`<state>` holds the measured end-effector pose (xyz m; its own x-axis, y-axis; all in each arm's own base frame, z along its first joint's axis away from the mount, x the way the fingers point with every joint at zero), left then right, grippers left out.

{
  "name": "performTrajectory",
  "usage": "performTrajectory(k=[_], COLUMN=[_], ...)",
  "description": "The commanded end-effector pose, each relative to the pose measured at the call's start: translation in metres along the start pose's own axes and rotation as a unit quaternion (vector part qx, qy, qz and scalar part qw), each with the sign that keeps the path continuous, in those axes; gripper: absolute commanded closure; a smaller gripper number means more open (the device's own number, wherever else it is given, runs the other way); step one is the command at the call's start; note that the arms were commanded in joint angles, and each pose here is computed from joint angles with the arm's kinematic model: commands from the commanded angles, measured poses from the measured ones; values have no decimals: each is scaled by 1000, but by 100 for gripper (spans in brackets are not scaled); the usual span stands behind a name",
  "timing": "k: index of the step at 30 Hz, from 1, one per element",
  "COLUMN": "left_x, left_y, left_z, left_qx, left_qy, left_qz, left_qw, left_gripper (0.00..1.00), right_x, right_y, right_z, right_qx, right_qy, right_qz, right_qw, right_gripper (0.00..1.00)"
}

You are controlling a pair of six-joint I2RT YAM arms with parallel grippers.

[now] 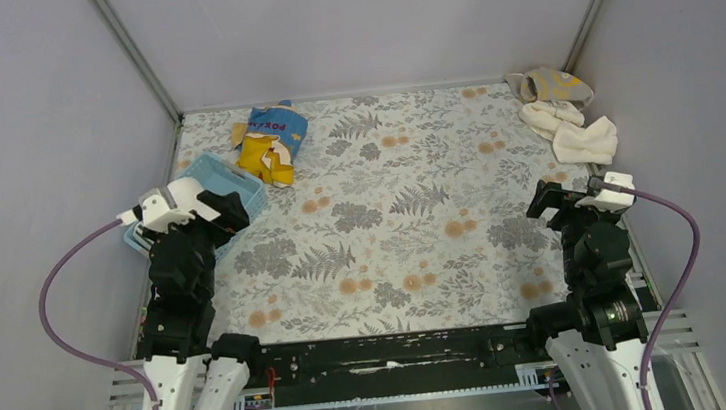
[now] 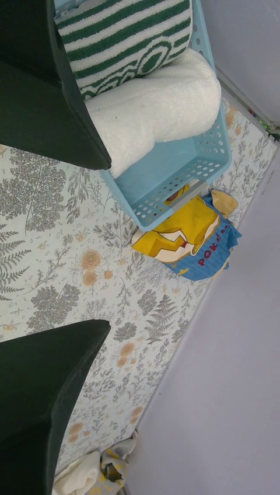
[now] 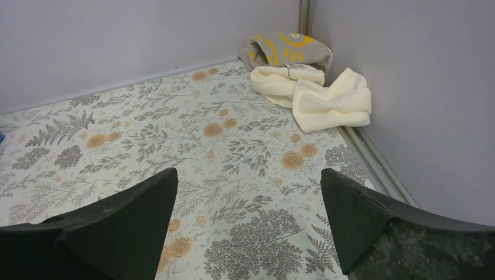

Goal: Roll the towels
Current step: Move the towel to the center of the board.

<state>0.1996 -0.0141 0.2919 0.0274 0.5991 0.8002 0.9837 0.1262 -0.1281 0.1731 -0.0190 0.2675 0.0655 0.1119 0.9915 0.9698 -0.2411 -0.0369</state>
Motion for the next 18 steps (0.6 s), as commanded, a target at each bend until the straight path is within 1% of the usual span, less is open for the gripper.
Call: performTrajectory(k=[1,7,11,14,18], left_x=[13,10,9,7,8], left_y=[-2,-8,-13,-16,-19], left_z=[-4,-6,-4,-6,-7], left_qx=[-3,-15,-7,-16,-19], left_qy=[-21,-18,-21,-19,-18], left_qz=[-43,-44,-49,-44,-46], left_qw=[999,999,999,999,999], left_gripper=[0,0,0,0,0], right_x=[16,13,11,8,-6], right_y=[2,10,24,45,83], right_z=[-5,-5,0,4,8], right_qx=[-18,-30,-31,-48,-90], right_qy=[9,4,-9,-25,-56], right_qz=[-22,12,58,108,169], right_qw=[1000,999,998,993,980], right_gripper=[1,1,1,1,1])
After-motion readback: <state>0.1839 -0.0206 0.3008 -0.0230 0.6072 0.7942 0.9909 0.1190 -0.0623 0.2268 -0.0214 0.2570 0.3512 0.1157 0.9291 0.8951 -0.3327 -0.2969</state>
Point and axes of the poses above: each gripper's point midway between its finger pads, its own y axis out along the fingers, its own z axis along the line the jaws close on, x = y × z, the point moved 5 cm from there along -y, back along the fingers, and after that the axes turned 13 degrees about -y, right-handed, at the moved point
